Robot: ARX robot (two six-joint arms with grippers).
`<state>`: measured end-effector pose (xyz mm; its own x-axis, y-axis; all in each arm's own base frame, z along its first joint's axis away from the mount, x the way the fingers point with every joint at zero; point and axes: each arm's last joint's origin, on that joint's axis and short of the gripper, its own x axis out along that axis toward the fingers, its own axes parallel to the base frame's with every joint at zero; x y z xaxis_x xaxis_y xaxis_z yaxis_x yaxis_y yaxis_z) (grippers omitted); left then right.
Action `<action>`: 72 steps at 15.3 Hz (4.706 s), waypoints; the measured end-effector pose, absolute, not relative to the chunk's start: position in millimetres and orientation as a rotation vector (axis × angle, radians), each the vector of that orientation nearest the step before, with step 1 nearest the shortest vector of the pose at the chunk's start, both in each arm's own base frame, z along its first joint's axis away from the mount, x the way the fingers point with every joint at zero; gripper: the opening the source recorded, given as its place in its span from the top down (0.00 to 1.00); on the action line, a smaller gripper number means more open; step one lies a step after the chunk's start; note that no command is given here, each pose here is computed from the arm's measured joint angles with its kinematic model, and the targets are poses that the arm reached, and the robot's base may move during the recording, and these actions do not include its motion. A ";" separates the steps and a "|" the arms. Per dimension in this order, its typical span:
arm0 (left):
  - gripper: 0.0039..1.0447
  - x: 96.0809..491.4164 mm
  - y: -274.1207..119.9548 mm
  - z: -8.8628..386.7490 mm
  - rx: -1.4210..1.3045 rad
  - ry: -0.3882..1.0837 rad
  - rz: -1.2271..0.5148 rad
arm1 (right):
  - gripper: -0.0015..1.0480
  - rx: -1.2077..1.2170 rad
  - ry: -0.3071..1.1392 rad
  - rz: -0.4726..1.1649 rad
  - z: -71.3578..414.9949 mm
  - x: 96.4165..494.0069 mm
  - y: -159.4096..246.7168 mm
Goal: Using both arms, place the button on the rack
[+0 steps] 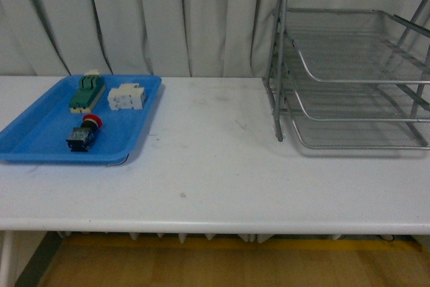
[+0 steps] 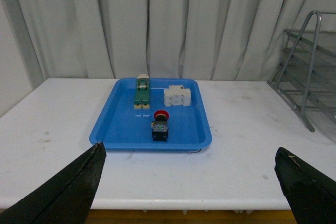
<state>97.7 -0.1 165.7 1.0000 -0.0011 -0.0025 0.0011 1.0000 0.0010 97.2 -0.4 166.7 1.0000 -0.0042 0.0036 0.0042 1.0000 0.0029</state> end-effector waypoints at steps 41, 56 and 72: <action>0.06 97.7 -0.1 165.7 0.001 0.003 -0.001 | 0.96 1.385 0.328 -0.107 53.6 323.5 -4.8; 0.06 97.7 -0.1 165.6 0.001 0.003 -0.001 | 0.11 0.777 0.322 -0.026 91.3 218.6 3.3; 0.06 97.7 0.0 165.7 0.001 0.003 0.000 | 0.98 0.006 -0.003 0.000 167.5 131.8 0.0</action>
